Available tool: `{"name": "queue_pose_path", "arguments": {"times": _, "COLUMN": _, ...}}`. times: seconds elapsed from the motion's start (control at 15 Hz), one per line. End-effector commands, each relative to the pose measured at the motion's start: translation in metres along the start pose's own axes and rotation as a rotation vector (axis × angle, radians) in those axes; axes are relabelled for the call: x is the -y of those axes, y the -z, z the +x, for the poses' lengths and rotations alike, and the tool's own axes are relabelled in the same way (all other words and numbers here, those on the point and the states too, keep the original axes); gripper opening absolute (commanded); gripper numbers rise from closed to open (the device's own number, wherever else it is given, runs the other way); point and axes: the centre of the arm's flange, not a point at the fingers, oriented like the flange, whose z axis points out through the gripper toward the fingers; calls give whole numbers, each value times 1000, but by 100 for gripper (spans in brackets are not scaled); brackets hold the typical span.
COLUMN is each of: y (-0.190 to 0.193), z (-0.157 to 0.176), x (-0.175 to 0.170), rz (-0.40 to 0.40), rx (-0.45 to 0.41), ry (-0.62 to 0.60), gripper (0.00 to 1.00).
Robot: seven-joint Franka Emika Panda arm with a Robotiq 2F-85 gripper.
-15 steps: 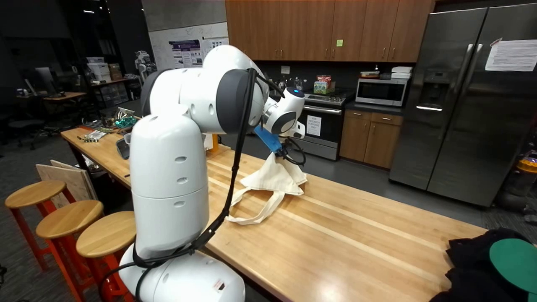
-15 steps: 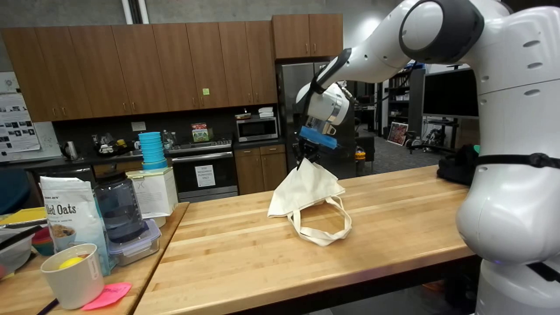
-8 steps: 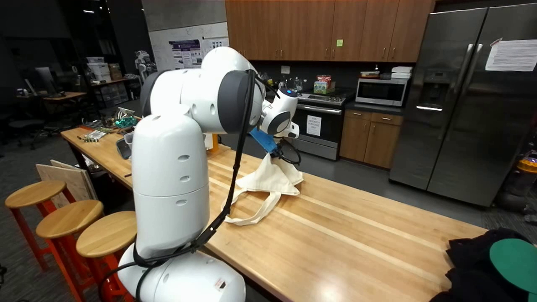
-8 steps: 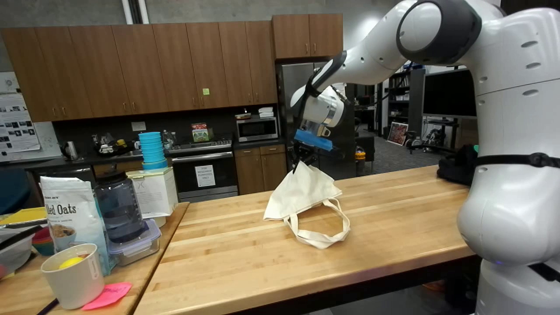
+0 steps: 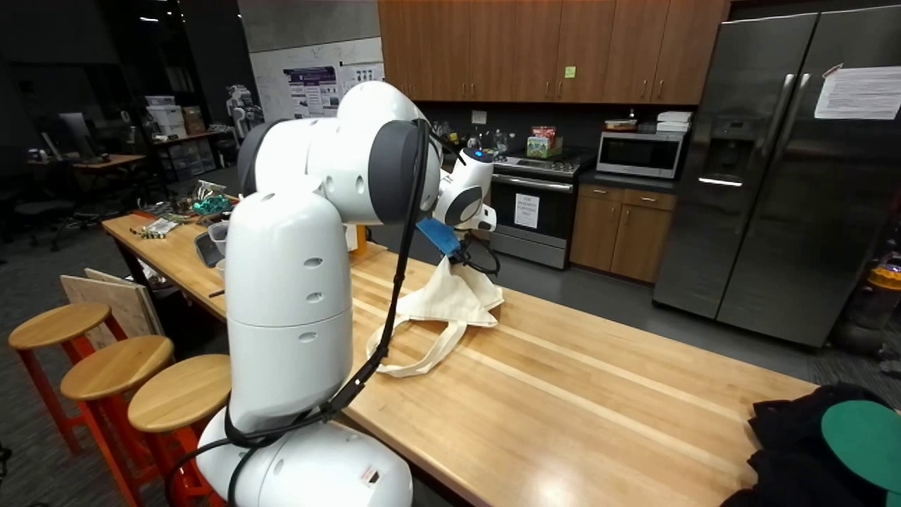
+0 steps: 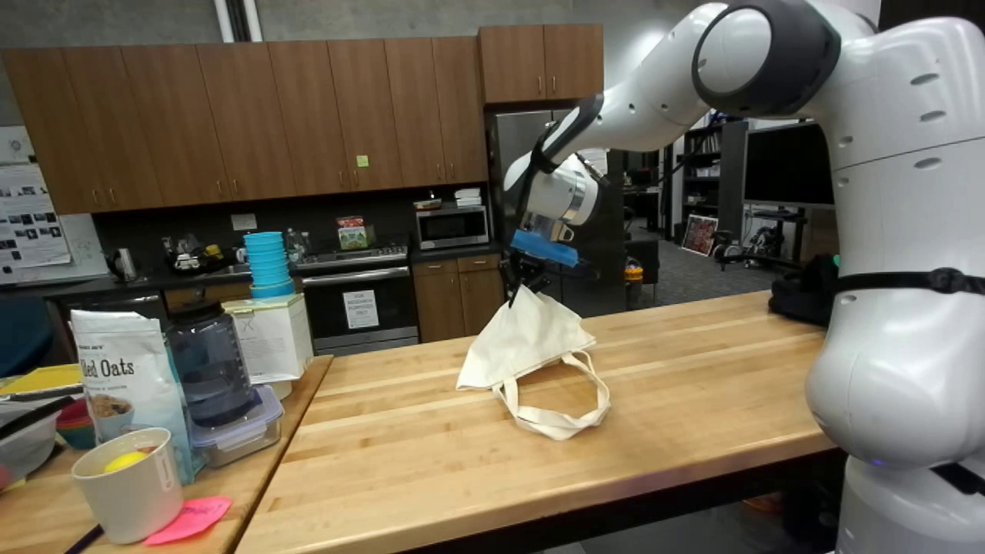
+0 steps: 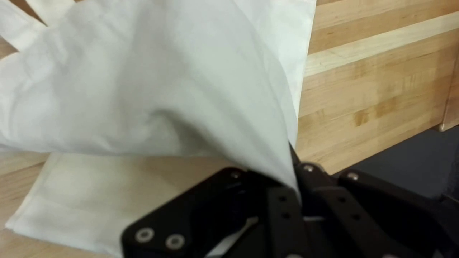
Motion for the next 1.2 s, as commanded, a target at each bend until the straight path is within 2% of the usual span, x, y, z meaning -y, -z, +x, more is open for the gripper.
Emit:
{"name": "queue_pose_path", "arguments": {"times": 0.0, "y": 5, "z": 6, "x": 5, "rz": -10, "rx": -3, "ry": -8, "gripper": 1}}
{"name": "queue_pose_path", "arguments": {"times": 0.47, "y": 6, "z": 4, "x": 5, "rz": -5, "rx": 2, "ry": -3, "gripper": 1}}
{"name": "queue_pose_path", "arguments": {"times": 1.13, "y": 35, "z": 28, "x": -30, "rz": 45, "rx": -48, "ry": -87, "gripper": 1}}
